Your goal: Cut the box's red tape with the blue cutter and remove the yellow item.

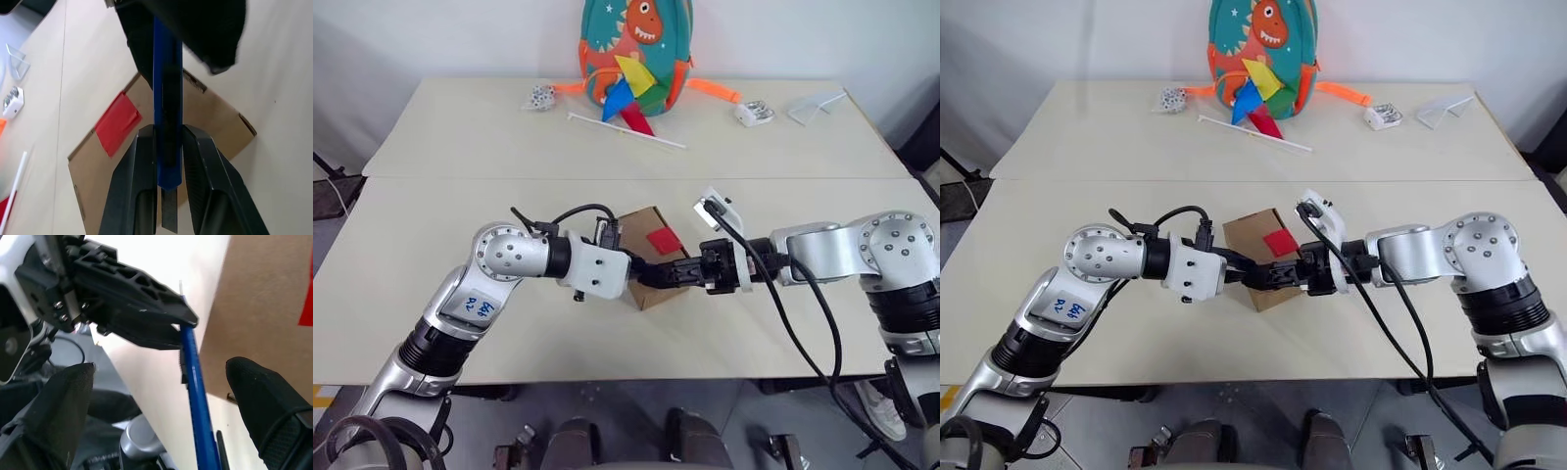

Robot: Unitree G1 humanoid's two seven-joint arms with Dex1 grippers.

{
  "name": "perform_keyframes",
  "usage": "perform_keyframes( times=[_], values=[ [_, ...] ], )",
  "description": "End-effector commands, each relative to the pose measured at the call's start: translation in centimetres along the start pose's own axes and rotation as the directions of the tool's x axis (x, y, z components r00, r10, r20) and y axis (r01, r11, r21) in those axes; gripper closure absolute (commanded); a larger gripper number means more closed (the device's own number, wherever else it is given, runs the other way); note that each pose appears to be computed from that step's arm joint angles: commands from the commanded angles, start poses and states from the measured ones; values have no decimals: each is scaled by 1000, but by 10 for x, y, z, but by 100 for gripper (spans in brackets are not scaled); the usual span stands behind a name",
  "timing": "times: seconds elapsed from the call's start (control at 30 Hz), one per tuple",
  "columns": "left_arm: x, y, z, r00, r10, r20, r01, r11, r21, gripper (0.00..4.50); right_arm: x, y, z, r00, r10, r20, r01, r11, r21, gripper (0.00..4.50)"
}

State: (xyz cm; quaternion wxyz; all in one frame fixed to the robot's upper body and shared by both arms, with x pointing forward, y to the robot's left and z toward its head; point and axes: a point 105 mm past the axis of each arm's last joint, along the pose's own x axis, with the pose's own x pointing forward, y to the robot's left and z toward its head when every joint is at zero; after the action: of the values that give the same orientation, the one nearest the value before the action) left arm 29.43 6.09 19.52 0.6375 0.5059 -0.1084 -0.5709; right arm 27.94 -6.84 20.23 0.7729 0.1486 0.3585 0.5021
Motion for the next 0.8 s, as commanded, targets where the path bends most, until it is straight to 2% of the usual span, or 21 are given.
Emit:
perform_keyframes(
  times=[0.03,0.13,0.5,0.73,0.8],
  values=[
    [-4,6,14,999,39,34,-40,998,47,405,-2,7,7,999,22,47,-22,1000,-9,2],
    [-4,8,14,999,42,34,-44,998,47,405,0,7,7,999,22,47,-21,1000,-5,65],
    [-5,8,15,998,50,30,-51,998,40,405,4,8,5,998,35,43,-35,999,1,440],
    [-6,9,19,996,61,68,-60,998,-4,405,5,7,5,998,36,47,-36,999,9,440],
    [-8,10,21,993,74,89,-71,997,-33,334,4,7,5,998,35,47,-36,999,9,440]
  ],
)
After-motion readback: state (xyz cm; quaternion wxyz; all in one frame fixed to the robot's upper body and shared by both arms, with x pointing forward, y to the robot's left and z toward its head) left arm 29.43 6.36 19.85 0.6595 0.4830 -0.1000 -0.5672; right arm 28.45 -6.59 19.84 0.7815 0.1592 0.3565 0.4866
